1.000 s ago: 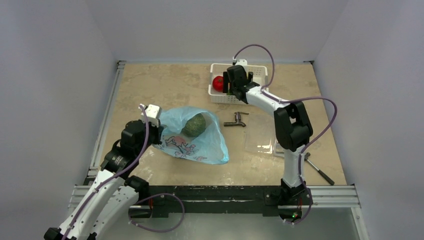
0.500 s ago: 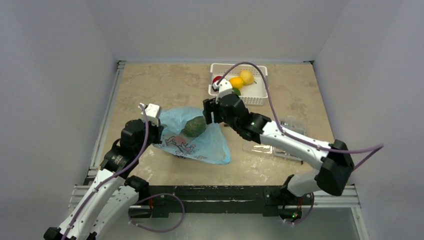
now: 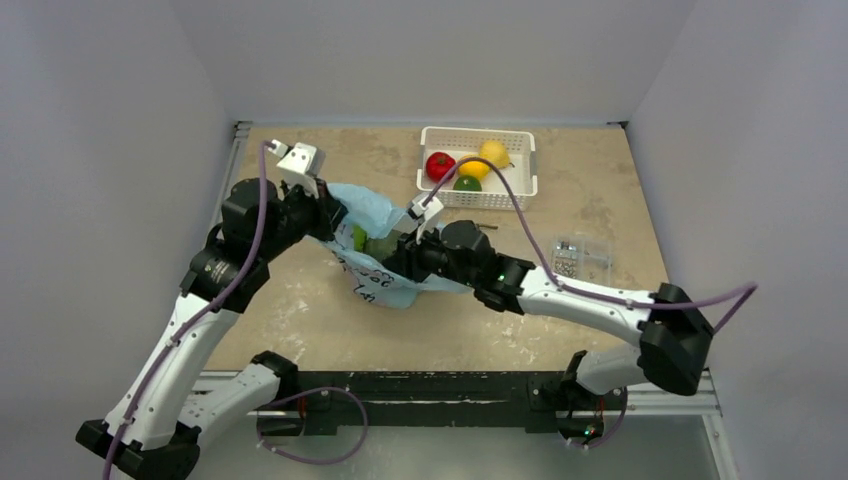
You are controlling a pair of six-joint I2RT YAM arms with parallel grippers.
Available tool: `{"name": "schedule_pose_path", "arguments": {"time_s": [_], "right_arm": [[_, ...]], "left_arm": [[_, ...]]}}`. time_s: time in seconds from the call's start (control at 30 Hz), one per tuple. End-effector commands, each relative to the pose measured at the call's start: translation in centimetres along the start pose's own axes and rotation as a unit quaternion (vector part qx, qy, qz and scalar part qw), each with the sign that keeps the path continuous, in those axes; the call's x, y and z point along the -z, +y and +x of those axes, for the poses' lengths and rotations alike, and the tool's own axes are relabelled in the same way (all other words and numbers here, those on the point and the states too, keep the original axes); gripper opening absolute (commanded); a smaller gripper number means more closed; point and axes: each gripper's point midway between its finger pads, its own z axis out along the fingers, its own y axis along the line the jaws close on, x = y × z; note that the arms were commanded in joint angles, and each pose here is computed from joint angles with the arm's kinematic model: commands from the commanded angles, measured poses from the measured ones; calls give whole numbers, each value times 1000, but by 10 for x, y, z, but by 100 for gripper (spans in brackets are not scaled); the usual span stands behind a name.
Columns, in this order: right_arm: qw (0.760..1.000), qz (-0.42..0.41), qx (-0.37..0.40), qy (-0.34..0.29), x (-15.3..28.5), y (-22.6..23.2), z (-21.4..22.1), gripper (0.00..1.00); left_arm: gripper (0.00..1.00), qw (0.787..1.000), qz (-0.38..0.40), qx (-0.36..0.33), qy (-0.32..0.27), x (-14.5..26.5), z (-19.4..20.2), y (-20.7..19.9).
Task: Take the fake fruits out of the plastic bag
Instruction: Adjust the plastic bag at the center of the board.
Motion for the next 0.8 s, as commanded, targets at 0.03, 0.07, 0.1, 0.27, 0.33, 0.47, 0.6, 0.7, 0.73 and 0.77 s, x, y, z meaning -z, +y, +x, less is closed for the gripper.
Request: {"name": "schedule_pose_path", "arguments": {"time_s": [0.03,0.07,0.1,0.27,0.33,0.47,0.6,0.7,0.73,0.77], "right_arm": [[999,-4,-52,11,-27,-4,29,35],[999,14,-50,13,-30,-11,34,34],[998,24,-49,16,-32,-15,38,34],[998,43,-30,18,-35,-26,49,36],[999,32,-9,19,-38,-18,51,37],[999,8,20,24,-49,1,52,38],[999,-26,33,30,-60,23,53,41],[997,-65,37,36,-69,45,61,43],[995,-81,38,44,-71,53,66,43],[993,-99,42,54,-73,62,74,43]], "left_arm": [[0,986,156,48,20,16,-6,-67],[0,988,148,42,30,17,9,-62],[0,991,120,36,49,16,32,-49],[0,990,-88,8,108,25,109,37],[0,989,-95,5,110,25,122,42],[0,977,-180,34,108,32,132,69],[0,968,-218,107,54,43,138,78],[0,957,-239,156,49,51,152,82],[0,950,-256,171,57,56,156,85],[0,940,-278,183,74,61,165,89]]}}
